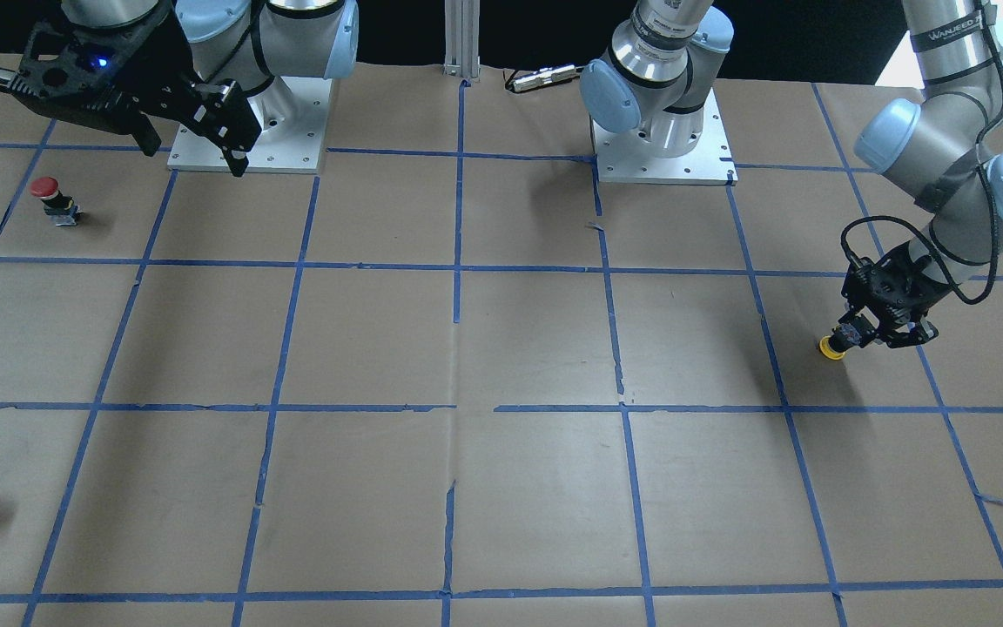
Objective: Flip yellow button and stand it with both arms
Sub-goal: 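Lift the button with the left gripper and carry it toward the right gripper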
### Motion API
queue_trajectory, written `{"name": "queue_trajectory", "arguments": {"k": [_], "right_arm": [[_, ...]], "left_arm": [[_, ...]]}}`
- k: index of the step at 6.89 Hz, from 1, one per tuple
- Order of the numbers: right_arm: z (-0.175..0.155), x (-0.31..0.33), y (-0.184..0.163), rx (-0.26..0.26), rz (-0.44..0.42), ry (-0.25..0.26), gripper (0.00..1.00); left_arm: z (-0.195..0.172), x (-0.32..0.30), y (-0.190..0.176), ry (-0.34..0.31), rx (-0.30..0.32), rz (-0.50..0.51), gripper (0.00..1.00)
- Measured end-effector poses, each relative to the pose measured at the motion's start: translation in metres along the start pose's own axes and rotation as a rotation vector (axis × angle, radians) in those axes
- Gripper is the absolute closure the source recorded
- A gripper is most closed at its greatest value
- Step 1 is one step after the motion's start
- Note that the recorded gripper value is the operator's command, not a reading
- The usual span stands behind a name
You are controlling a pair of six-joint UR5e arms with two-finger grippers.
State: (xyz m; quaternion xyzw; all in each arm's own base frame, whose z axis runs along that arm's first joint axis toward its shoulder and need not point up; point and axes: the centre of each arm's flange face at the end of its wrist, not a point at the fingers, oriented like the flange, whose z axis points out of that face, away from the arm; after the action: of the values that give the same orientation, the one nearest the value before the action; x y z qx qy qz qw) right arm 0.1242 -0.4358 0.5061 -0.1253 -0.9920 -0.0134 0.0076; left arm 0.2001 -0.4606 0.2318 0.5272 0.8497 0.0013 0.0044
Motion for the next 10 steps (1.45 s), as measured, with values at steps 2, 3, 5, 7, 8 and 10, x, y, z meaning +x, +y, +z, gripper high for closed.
{"name": "queue_trajectory", "arguments": {"k": [2, 3, 5, 7, 8, 10], "right_arm": [[0.005, 0.0, 0.001, -0.011, 0.009, 0.0, 0.0], [0.008, 0.0, 0.002, -0.017, 0.012, 0.001, 0.0], [0.012, 0.0, 0.003, -0.022, 0.015, 0.002, 0.0], [0.012, -0.002, 0.002, -0.024, 0.035, -0.016, 0.0], [0.012, -0.007, 0.001, -0.039, 0.088, -0.076, 0.0], [0.006, -0.019, -0.003, -0.103, 0.28, -0.276, 0.0]], "left_arm": [[-0.023, 0.0, -0.013, 0.017, 0.071, -0.033, 0.84], [-0.04, 0.003, -0.025, 0.058, 0.14, -0.076, 0.84], [-0.076, 0.016, -0.06, 0.141, 0.246, -0.145, 0.84], [-0.119, 0.035, -0.111, 0.27, 0.291, -0.322, 0.84], [-0.137, 0.047, -0.143, 0.349, 0.319, -0.427, 0.84], [-0.161, 0.082, -0.213, 0.553, 0.422, -0.619, 0.84]]}}
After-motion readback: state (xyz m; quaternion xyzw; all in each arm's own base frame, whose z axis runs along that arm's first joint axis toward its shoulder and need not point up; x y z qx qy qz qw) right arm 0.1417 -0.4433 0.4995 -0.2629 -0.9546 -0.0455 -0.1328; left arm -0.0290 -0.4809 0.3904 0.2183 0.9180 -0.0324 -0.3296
